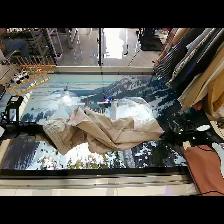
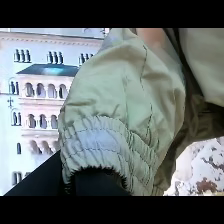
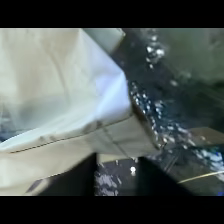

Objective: Fold the clothes and pants, and hang the long-sleeved shirts on hangers.

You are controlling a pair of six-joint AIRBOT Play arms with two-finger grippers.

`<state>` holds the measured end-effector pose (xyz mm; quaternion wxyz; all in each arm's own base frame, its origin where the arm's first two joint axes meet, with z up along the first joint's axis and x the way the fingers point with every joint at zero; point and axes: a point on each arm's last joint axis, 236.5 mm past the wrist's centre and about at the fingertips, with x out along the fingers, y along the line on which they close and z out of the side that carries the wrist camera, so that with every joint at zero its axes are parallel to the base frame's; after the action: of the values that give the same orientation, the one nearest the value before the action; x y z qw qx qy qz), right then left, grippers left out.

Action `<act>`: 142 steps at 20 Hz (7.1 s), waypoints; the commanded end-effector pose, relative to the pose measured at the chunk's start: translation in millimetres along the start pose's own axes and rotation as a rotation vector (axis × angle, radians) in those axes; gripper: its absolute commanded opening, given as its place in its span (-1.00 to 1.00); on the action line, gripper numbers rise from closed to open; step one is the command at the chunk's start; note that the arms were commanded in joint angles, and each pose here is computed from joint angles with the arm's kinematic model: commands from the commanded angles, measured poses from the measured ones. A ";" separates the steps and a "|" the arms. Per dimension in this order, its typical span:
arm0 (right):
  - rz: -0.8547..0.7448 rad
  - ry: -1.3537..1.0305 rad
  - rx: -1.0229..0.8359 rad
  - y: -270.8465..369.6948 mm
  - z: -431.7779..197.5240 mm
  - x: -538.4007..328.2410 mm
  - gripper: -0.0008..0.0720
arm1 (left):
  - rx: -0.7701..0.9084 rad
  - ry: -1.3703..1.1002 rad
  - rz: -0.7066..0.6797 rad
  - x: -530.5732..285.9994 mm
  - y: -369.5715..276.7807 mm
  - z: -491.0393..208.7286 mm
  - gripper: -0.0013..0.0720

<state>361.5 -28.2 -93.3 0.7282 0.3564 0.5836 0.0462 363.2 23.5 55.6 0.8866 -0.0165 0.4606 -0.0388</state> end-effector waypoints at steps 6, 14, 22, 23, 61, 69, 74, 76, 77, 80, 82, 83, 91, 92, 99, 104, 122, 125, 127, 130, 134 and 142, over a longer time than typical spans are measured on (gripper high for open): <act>0.031 -0.111 -0.245 78.9 45.4 -30.8 -0.93 | -0.327 -0.272 0.168 -11.5 130.0 57.1 -0.89; 0.024 -0.157 -0.395 120.5 38.9 -93.3 -0.92 | -0.634 0.207 -0.219 10.5 55.0 -69.7 0.93; -0.077 0.000 -0.272 31.5 6.7 -62.0 0.27 | -0.765 0.186 -0.165 63.3 53.3 -127.2 0.93; -0.079 0.012 -0.263 24.8 7.2 -55.2 0.27 | -0.772 0.152 -0.136 66.4 62.6 -122.6 0.93; -0.528 -1.215 -0.705 212.7 -15.8 -517.1 -0.94 | -0.468 -1.775 -0.798 -563.7 57.1 154.0 -0.93; 0.039 -0.363 -0.642 190.8 -24.6 -238.4 -0.93 | -0.596 -0.776 0.040 -252.4 153.9 96.0 -0.93; -0.091 -0.387 -0.345 113.2 28.0 -57.6 -0.19 | -0.796 -0.490 0.049 -105.2 183.6 10.1 -0.94; -0.124 -0.277 -0.264 80.0 37.2 -33.9 0.34 | -0.855 -0.471 0.089 -81.6 203.8 -8.9 -0.94; -0.128 -0.203 -0.220 63.9 34.8 -30.9 0.43 | -0.859 -0.472 0.098 -77.6 209.6 -10.4 -0.94; -0.094 0.000 -0.118 15.3 -0.8 -38.0 0.39 | -0.877 -0.515 0.127 -81.8 220.5 -6.1 -0.93; -0.061 0.101 -0.101 -3.4 -32.4 -38.4 0.37 | -0.876 -0.517 0.123 -82.4 219.2 -5.2 -0.93; -0.056 0.120 -0.109 -8.8 -40.8 -35.4 0.37 | -0.874 -0.514 0.119 -81.6 217.6 -4.6 -0.93; 0.093 0.115 -0.095 6.6 -32.5 17.8 0.26 | -0.871 -0.494 0.092 -78.8 210.5 -5.6 -0.93; 0.108 0.108 -0.107 11.8 -30.5 25.9 0.23 | -0.870 -0.484 0.080 -77.7 207.2 -6.0 -0.93; 0.206 -0.002 -0.349 91.9 -8.9 -35.0 -0.93 | -0.918 -0.914 -0.656 -209.1 116.5 119.0 -0.93; 0.114 -0.623 -0.688 204.1 1.0 -261.8 -0.94 | -0.604 -1.599 -1.369 -496.3 54.1 134.6 -0.93; -0.083 -0.552 -0.418 138.1 9.7 -285.6 -0.95 | -0.885 -0.881 -0.716 -159.2 156.8 170.0 -0.93; -0.102 -0.489 -0.317 104.7 67.5 -180.5 -0.95 | -1.092 -0.835 -0.505 -54.3 213.3 152.5 -0.94; -0.105 -0.518 -0.303 102.9 122.3 -110.9 -0.95 | -1.236 -0.861 -0.478 1.5 239.7 146.8 -0.93; -0.057 -0.599 -0.176 107.4 205.3 -45.9 -0.95 | -1.481 -1.073 -0.606 35.3 276.4 150.5 -0.94; -0.003 -0.665 -0.183 130.1 279.4 -9.3 -0.81 | -1.476 -1.175 -0.550 68.0 290.6 157.1 -0.90; 0.069 -0.213 -0.290 125.5 200.8 -19.3 0.67 | -0.866 -0.803 -0.407 47.7 260.2 129.4 0.93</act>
<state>628.3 -57.4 12.8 0.8782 0.2862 0.3815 0.0352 540.8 294.4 97.2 0.7989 -0.5911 -0.1101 0.0125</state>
